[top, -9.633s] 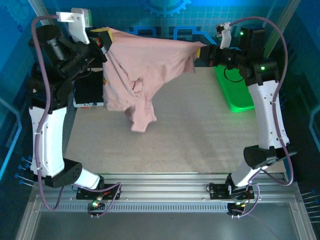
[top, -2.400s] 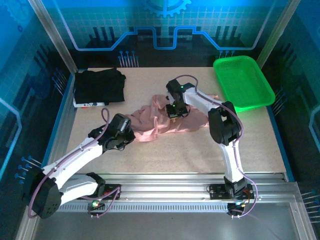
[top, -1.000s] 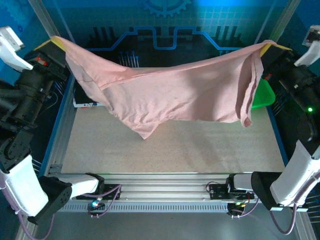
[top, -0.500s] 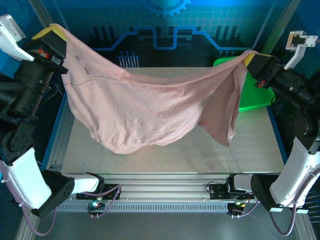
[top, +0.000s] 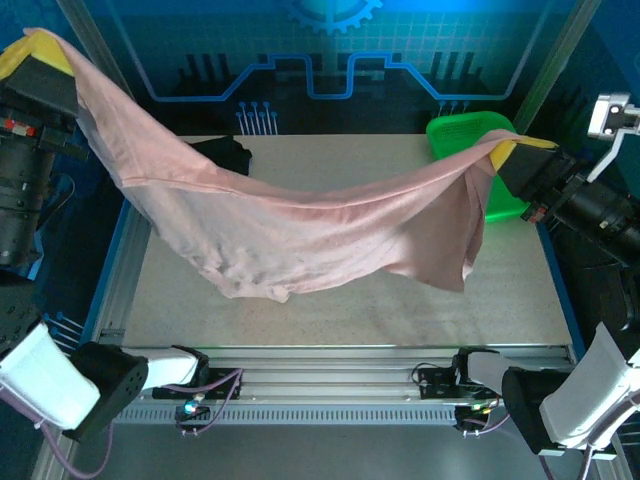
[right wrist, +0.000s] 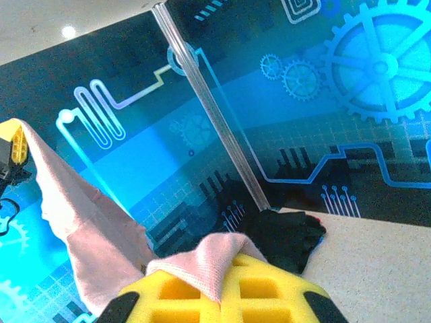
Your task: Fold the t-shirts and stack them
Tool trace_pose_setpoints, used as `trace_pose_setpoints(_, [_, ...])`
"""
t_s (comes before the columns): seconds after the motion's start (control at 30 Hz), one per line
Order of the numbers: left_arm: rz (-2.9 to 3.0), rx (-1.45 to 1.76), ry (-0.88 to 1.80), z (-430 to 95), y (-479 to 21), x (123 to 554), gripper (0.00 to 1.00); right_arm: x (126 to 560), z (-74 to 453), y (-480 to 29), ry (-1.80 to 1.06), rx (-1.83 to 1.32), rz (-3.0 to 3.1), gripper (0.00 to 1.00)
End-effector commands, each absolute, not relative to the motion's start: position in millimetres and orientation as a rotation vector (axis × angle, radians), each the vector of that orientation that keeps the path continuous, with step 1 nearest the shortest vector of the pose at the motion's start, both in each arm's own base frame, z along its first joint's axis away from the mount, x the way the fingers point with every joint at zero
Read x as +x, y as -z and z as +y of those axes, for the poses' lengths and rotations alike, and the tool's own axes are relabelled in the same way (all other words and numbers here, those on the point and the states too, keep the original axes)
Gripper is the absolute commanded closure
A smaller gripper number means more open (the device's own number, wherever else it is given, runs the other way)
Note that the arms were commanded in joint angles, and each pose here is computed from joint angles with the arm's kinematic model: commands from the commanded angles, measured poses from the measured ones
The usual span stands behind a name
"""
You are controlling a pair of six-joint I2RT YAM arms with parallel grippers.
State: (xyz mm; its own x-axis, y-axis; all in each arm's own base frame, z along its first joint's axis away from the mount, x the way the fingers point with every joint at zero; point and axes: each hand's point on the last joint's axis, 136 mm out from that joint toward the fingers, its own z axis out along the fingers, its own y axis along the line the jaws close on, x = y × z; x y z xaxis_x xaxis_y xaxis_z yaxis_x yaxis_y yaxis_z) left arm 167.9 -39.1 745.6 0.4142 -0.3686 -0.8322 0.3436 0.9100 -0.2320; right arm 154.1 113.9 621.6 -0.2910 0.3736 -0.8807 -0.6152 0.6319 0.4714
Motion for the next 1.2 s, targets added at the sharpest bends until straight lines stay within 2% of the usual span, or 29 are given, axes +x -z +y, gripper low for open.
trace_pose_setpoints(0.0, [1.055,0.007,0.399,-48.1,-748.1,198.5,1.00,169.0,110.7,-612.4,-0.996,-0.165,1.632,1.00])
trace_pose_setpoints(0.23, [1.274,0.016,0.368,-67.7,-691.8,296.3,1.00,235.1,91.5,-551.4,-0.934,-0.024,1.797,1.00])
trace_pose_setpoints(0.43, [1.514,-0.050,0.475,-62.9,-601.1,421.6,1.00,329.7,74.7,-472.5,-0.880,0.079,1.990,1.00])
trace_pose_setpoints(0.53, [1.614,-0.041,0.500,-68.9,-549.6,489.3,1.00,393.9,66.4,-425.4,-0.799,0.090,2.108,1.00])
trace_pose_setpoints(0.67, [1.700,-0.037,0.511,-75.9,-478.7,583.1,1.00,512.2,40.2,-358.9,-0.767,0.179,2.175,1.00])
trace_pose_setpoints(0.7, [1.699,-0.049,0.518,-75.5,-461.0,606.4,1.00,545.2,29.6,-342.7,-0.745,0.216,2.186,0.93])
trace_pose_setpoints(0.73, [1.694,-0.056,0.522,-76.2,-445.4,625.3,1.00,572.2,14.5,-343.7,-0.689,0.255,2.158,0.79])
trace_pose_setpoints(0.77, [1.675,-0.102,0.534,-72.3,-429.9,645.5,0.82,602.9,-1.2,-330.6,-0.657,0.299,2.127,0.49])
trace_pose_setpoints(0.8, [1.665,-0.152,0.572,-70.0,-413.6,662.5,0.33,625.0,-17.6,-322.5,-0.673,0.372,2.067,0.29])
trace_pose_setpoints(0.83, [1.664,-0.193,0.605,-69.4,-406.4,669.6,0.05,637.6,-33.7,-312.0,-0.735,0.487,2.020,0.23])
trace_pose_setpoints(0.87, [1.667,-0.251,0.635,-66.6,-403.4,671.9,0.01,646.8,-46.5,-308.4,-0.849,0.574,1.973,0.19])
trace_pose_setpoints(0.9, [1.676,-0.291,0.664,-66.3,-405.7,668.3,0.01,644.4,-49.6,-317.8,-0.905,0.618,1.952,0.08])
trace_pose_setpoints(0.97, [1.691,-0.293,0.660,-70.3,-425.3,648.3,0.01,624.2,-33.2,-347.0,-0.818,0.474,1.978,0.01])
trace_pose_setpoints(1.07, [1.715,-0.294,0.612,-67.2,-460.8,598.8,0.01,565.0,-13.3,-376.7,-0.703,0.318,2.089,0.00])
trace_pose_setpoints(1.17, [1.758,-0.304,0.589,-68.2,-476.5,530.0,0.01,493.1,-1.3,-375.8,-0.682,0.269,2.196,0.00])
